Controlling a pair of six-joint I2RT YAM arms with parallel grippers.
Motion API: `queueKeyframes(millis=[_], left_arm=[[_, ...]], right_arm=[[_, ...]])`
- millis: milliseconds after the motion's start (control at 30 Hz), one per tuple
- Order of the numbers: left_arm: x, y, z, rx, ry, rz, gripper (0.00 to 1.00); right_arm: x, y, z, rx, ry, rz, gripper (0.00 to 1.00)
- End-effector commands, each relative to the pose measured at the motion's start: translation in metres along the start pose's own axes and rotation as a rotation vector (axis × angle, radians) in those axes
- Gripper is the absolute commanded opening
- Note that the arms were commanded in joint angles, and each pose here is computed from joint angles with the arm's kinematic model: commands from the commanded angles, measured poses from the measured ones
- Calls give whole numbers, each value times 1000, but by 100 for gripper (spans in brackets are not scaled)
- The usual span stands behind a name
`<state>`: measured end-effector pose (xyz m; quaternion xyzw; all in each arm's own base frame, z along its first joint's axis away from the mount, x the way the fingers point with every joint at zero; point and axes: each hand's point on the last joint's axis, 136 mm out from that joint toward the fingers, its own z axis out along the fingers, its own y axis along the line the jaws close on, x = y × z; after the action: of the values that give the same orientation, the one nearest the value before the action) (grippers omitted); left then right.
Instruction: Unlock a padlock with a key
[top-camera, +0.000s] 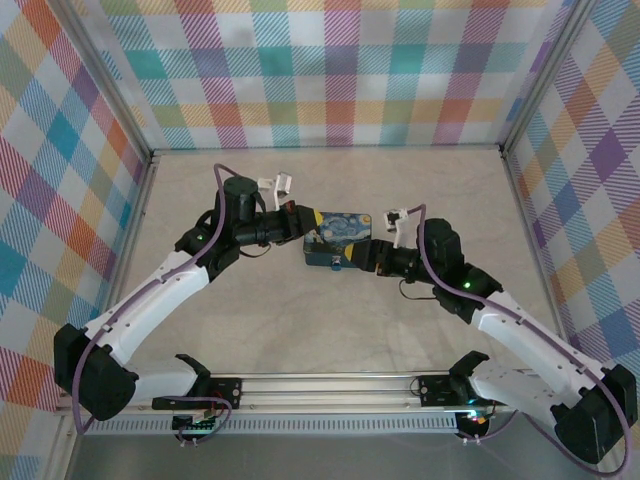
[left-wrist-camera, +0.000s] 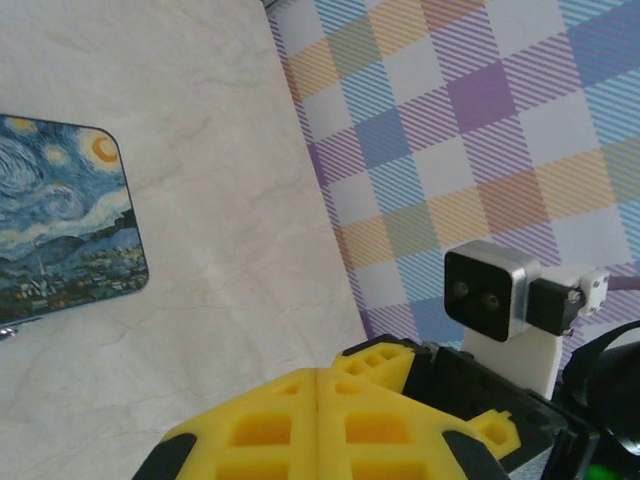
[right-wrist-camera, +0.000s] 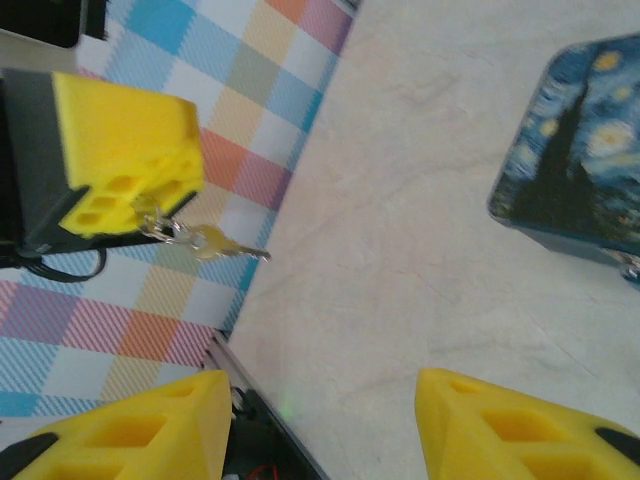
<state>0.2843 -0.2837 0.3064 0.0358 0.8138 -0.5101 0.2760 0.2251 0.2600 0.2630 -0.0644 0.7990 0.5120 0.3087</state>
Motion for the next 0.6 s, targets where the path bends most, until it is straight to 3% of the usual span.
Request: queueKeyframes(millis=[0, 200, 567], left_arm=[[-2, -23, -9, 30, -14, 135, 0], [5, -42, -5, 89, -4, 180, 0], [8, -62, -2, 152, -17, 175, 0]], right_arm=[[-26, 40, -1, -202, -123, -77, 50], [-32, 63, 2, -352, -177, -115, 51], [-30, 82, 6, -426, -205, -155, 48]])
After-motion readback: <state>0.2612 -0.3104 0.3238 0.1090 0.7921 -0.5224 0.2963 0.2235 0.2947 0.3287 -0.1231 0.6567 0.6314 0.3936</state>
